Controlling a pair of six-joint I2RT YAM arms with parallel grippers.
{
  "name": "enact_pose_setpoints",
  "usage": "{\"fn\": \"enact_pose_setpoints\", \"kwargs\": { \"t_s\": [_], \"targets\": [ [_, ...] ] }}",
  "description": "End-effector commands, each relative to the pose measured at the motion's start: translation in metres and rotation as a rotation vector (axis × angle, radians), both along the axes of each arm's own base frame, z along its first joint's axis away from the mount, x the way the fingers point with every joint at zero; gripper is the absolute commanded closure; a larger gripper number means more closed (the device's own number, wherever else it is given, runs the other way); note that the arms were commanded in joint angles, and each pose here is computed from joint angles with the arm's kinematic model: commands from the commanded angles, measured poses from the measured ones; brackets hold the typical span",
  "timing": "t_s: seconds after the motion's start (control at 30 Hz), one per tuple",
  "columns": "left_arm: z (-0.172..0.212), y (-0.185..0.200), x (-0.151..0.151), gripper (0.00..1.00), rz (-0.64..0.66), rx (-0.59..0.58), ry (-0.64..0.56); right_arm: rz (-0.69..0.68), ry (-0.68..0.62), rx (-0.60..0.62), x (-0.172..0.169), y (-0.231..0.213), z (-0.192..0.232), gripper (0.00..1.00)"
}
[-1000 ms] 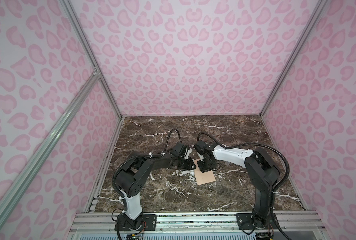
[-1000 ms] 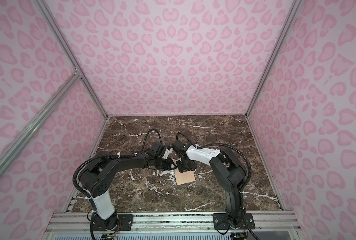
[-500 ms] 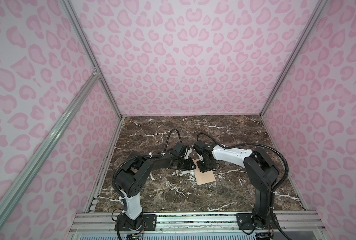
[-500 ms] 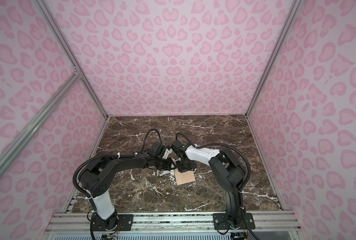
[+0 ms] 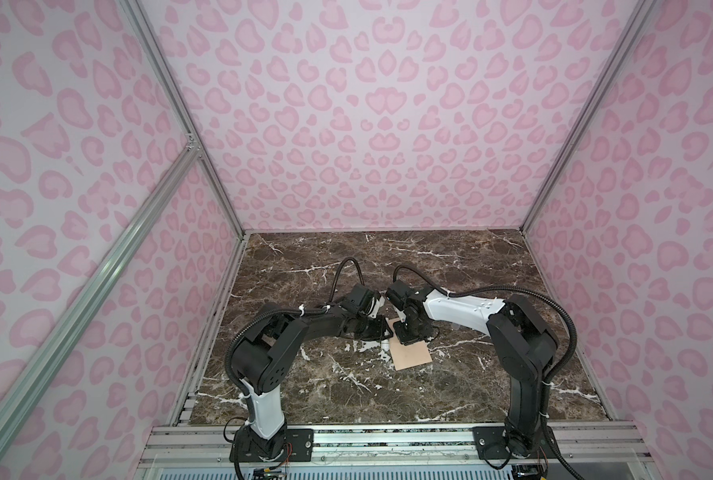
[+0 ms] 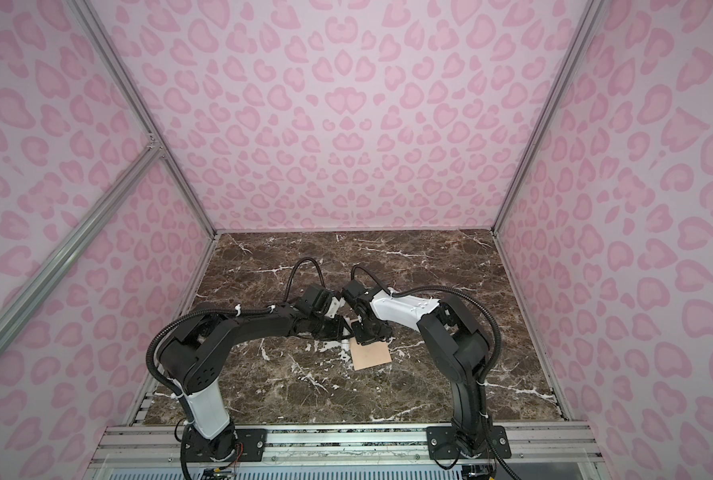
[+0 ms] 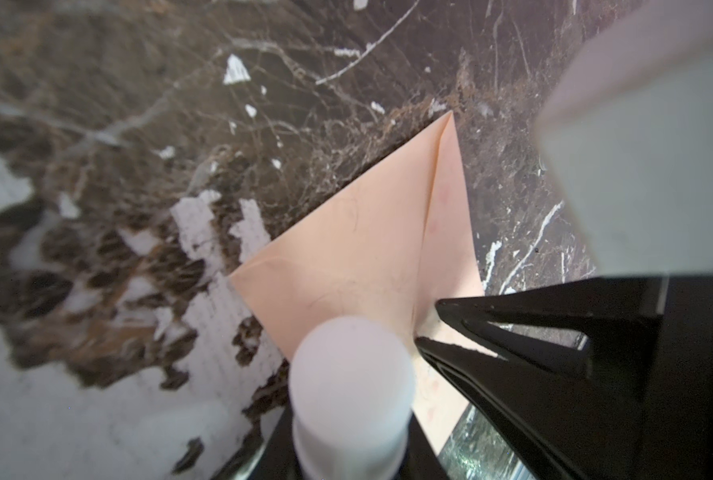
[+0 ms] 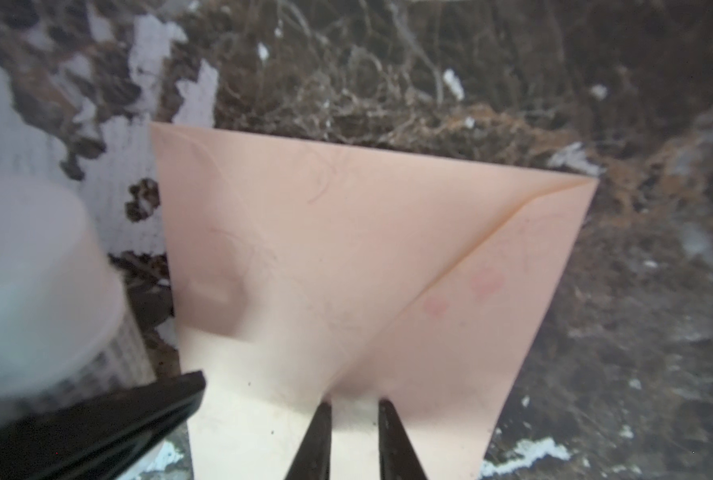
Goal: Place the letter into the envelope and seal it
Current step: 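Press the folded flap down onto the envelope with the right gripper, then raise both grippers away from the closed envelope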
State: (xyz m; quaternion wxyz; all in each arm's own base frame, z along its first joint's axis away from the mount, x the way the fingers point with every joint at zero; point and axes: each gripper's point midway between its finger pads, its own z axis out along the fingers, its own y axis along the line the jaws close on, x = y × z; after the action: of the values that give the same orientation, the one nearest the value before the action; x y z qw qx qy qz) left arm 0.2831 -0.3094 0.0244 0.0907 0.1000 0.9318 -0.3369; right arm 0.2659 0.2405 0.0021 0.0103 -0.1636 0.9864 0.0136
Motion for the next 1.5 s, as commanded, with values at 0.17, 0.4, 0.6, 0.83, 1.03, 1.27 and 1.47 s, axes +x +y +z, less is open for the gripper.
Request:
{"fn": "enact_pose_setpoints", "kwargs": {
  "t_s": [0.17,0.4,0.6,0.83,1.03,1.27,1.47],
  "targets": [
    [-0.005,0.005,-0.003,0.91,-0.004,0.034,0.015,0.0,0.071,-0.034,-0.013,-0.012,-0.025,0.98],
    [-0.004,0.005,-0.003,0.91,-0.005,0.034,0.015,-0.003,0.086,-0.027,-0.015,-0.009,-0.029,0.94],
    [-0.004,0.004,-0.002,0.91,-0.006,0.034,0.015,0.01,0.093,-0.024,-0.018,-0.002,-0.031,0.84],
    [-0.003,0.003,-0.001,0.91,-0.009,0.035,0.015,0.015,0.094,-0.027,-0.018,-0.001,-0.032,0.81],
    [-0.005,0.005,-0.001,0.91,-0.004,0.046,0.017,0.019,0.091,-0.019,-0.016,0.0,-0.028,0.74],
    [-0.015,0.016,0.002,0.91,0.012,0.132,0.019,0.0,0.049,0.027,-0.008,-0.004,-0.004,0.7],
    [-0.018,0.024,0.003,0.92,0.017,0.184,0.011,-0.024,0.03,0.071,-0.006,-0.013,0.014,0.68]
  ]
}}
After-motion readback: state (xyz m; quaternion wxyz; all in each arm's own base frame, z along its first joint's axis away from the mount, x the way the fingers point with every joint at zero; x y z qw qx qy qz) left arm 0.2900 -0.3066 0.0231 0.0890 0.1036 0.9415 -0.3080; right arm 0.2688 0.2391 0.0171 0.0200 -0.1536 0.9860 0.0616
